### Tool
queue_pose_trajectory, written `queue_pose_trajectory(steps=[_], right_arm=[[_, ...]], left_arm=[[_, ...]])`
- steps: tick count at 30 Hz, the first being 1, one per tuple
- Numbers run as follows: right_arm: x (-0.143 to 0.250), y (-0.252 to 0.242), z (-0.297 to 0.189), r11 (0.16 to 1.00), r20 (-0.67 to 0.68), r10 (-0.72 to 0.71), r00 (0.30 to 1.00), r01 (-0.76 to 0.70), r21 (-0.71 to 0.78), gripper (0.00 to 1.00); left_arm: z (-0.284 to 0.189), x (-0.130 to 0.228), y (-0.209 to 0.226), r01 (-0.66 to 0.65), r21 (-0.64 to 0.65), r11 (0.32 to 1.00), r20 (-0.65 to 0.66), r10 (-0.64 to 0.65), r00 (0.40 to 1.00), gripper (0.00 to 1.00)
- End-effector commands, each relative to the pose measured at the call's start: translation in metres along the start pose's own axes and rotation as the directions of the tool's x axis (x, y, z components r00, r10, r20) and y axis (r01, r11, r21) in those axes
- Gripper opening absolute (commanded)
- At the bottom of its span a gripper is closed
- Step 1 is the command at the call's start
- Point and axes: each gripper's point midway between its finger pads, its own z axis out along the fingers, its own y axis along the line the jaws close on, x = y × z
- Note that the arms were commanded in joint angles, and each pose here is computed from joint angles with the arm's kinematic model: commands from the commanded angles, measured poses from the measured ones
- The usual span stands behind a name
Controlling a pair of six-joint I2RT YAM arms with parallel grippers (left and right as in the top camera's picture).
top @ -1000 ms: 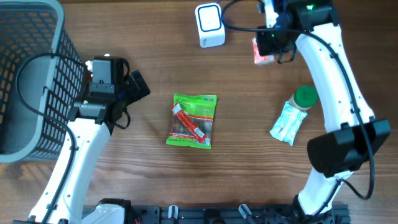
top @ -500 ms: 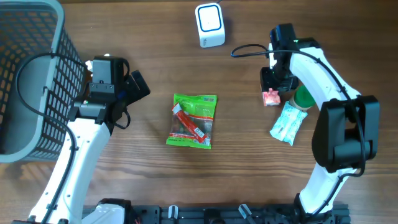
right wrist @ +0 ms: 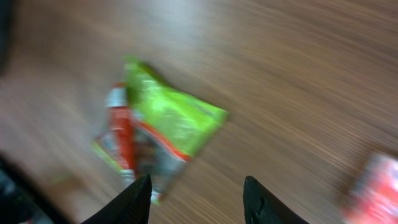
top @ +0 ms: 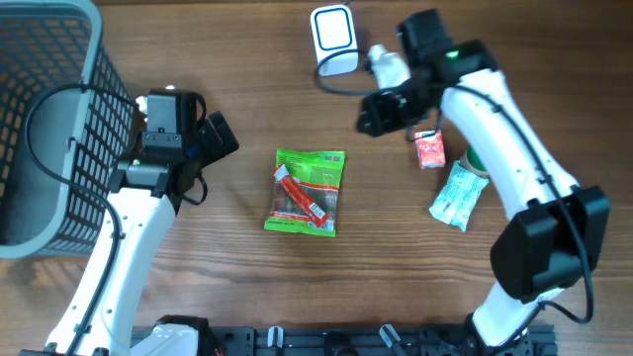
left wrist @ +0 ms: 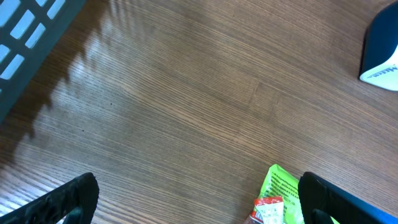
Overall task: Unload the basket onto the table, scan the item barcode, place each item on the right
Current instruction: 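Reach the right gripper to the Nescafe stick and grasp its end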
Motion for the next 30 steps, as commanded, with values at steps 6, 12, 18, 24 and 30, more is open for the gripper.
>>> queue_pose_trajectory(steps=[6, 12, 18, 24, 30], right_arm=[[0.030, 0.085, 0.082, 0.972, -0.006, -0.154, 0.988, 0.151, -0.180, 0.49], [0.042, 0.099, 0.115, 0.968, 0.037, -0.143, 0.989, 0.148, -0.205, 0.49], [0.046, 0.093, 0.139, 0.985, 0.057, -0.142, 0.988, 0.147, -0.092, 0.49], [0.042, 0.093, 0.149, 0.984, 0.077, -0.165, 0.983, 0.169, -0.056, 0.49], [0.047, 0.090, 0.155, 0.995, 0.050, -0.081, 0.995, 0.084, -0.057, 0.45]], left_arm=[[-0.001, -0.005, 0.002, 0.005, -0.008, 1.000, 0.012, -0.005, 1.000, 1.00], [-0.001, -0.004, 0.002, 0.005, -0.008, 1.000, 0.012, -0.005, 1.000, 1.00], [-0.001, -0.005, 0.002, 0.005, -0.008, 1.000, 0.012, -0.005, 1.000, 1.00], [-0.001, -0.005, 0.002, 0.005, -0.008, 1.000, 0.012, -0.005, 1.000, 1.00], [-0.001, -0.005, 0.002, 0.005, -0.008, 1.000, 0.012, -0.005, 1.000, 1.00]])
